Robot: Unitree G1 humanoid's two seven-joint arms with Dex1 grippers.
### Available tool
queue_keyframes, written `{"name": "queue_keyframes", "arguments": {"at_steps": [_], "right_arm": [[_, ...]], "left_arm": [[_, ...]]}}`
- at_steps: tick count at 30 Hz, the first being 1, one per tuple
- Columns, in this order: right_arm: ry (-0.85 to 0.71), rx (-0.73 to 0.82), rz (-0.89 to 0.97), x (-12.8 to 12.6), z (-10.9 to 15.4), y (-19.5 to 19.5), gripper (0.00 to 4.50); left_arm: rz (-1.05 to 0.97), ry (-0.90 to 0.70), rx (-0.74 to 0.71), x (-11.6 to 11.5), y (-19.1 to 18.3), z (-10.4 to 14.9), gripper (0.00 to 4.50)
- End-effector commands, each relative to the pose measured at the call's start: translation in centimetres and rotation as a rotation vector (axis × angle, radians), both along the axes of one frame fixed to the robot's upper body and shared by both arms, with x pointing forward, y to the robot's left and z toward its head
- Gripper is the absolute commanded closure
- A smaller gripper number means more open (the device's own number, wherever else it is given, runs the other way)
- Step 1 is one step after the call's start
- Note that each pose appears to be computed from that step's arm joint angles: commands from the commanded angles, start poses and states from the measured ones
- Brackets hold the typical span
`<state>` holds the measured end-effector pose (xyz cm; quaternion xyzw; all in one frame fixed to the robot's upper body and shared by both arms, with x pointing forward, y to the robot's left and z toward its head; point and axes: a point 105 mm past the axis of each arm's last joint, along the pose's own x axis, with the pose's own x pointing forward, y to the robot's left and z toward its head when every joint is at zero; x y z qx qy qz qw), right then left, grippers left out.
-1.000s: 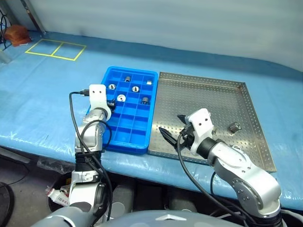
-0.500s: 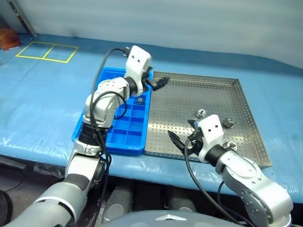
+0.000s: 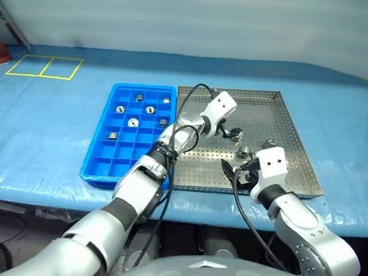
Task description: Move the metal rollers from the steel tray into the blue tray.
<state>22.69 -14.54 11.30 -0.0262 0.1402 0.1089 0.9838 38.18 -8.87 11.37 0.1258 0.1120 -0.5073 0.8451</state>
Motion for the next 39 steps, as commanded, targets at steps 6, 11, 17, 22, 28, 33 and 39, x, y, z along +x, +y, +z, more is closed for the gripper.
{"name": "queue_keyframes", "arguments": {"at_steps": [6,11,17,22,28,33,39], "right_arm": [[-0.059,0.005,-0.015,-0.2,1.1,0.4,0.0],[-0.062,0.0,-0.028,-0.2,1.1,0.2,0.0],[-0.069,0.003,-0.039,-0.4,1.3,0.2,0.0],[-0.058,0.015,-0.042,-0.7,1.0,0.3,0.0],[-0.052,0.028,-0.001,-0.2,0.9,0.9,0.0],[-0.064,0.029,0.09,-0.1,1.4,2.0,0.0],[-0.066,0.013,0.087,-0.5,1.5,1.5,0.0]], "left_arm": [[0.134,-0.055,0.005,0.6,-2.4,-0.1,0.17],[0.1,-0.012,-0.057,0.0,-3.3,0.2,0.17],[-0.086,-0.053,-0.197,-1.2,-3.6,4.1,0.17],[-0.209,-0.154,-0.16,-2.6,-0.8,7.1,0.17],[-0.323,-0.247,-0.014,-3.9,0.7,7.4,0.17],[-0.411,-0.26,0.093,-3.9,-0.5,5.1,0.17],[-0.46,-0.253,0.157,-4.3,-2.9,1.8,0.17]]}}
